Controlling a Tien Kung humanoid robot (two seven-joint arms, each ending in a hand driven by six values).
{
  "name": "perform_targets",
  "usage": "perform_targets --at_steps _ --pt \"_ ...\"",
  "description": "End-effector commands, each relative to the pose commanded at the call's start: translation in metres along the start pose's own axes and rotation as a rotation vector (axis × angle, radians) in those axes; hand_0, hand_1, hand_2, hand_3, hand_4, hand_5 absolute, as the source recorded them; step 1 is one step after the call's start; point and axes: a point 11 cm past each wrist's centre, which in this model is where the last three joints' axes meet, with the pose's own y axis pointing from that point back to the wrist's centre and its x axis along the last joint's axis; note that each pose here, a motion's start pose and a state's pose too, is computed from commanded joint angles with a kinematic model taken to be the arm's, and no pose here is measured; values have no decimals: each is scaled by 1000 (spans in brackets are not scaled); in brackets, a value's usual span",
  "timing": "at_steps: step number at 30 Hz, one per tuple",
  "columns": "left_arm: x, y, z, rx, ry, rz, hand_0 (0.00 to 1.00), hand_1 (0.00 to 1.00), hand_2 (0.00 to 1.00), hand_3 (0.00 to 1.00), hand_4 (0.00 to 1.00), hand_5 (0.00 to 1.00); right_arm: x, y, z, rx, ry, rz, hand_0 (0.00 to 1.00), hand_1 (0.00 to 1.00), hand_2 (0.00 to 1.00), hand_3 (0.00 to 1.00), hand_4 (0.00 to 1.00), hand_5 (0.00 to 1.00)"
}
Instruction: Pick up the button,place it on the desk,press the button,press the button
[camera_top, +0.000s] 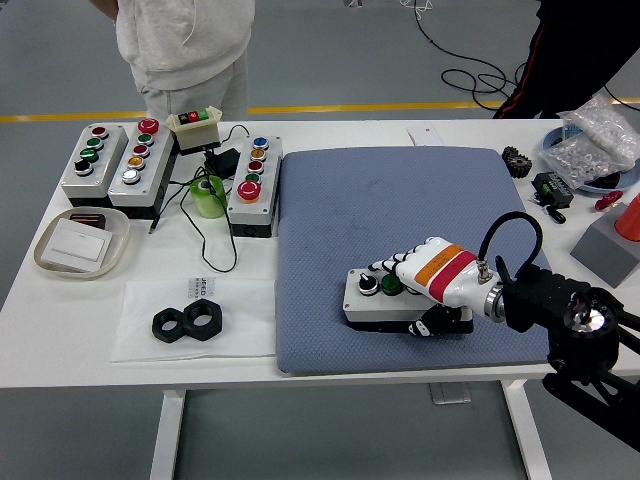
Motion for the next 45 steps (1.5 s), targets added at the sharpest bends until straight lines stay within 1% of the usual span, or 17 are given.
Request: perform_targets --at_steps 3,4,9,10,15,16,21,22,27,28,33,34,39,40,45 --pt "0 0 0 1 -1 0 743 916 984 941 610 998 0 0 2 0 -1 -5 477 504 498 601 415 2" --pt "0 0 -1 2 0 0 743 915 984 941 610 998 0 1 3 -3 -1 -5 774 775 736 749 525 2" --pt "0 0 -3 5 -1 0 743 915 984 941 610 998 0 1 5 -7 -2 -6 774 775 736 749 525 2" --pt "0 0 -3 6 -2 -1 742 915 984 941 613 998 0 1 6 -9 -4 -7 849 827 818 770 585 2" --pt "0 0 -5 9 -3 -1 742 915 984 941 613 998 -3 1 8 -14 -6 -12 849 827 818 770 585 2" --pt "0 0 -5 10 -3 -2 743 914 983 941 613 998 -3 1 8 -16 -8 -12 898 860 855 806 713 2" --pt "0 0 -7 14 -6 -2 743 914 983 941 613 998 -5 1 10 -22 -8 -15 898 860 855 806 713 2" --pt "0 0 -7 15 -6 -2 743 915 983 941 613 998 -5 1 11 -23 -8 -16 956 885 875 850 735 2" --pt "0 0 -8 16 -8 -2 743 915 983 941 613 998 -8 1 14 -31 -7 -31 956 885 875 850 735 2" --pt "0 0 -8 15 -7 -1 743 915 984 941 613 998 -9 1 15 -33 -7 -34 978 914 930 908 804 24" --pt "1 0 -6 13 -7 -1 743 915 984 941 613 998 -11 1 18 -39 -5 -50 978 914 930 908 804 24" --pt "1 0 -6 13 -8 -1 743 914 984 940 613 998 -12 1 19 -41 -5 -57 984 945 981 998 835 47" --pt "0 0 -6 11 -7 -2 743 914 984 940 613 998 -14 2 20 -39 -7 -73 984 945 981 998 835 47" --pt "0 0 -5 11 -7 -3 742 914 984 939 612 998 -14 2 21 -40 -8 -75 988 960 998 998 858 53" --pt "0 0 -5 9 -5 -3 742 914 984 939 612 998 -15 3 22 -40 -9 -81 988 960 998 998 858 53"
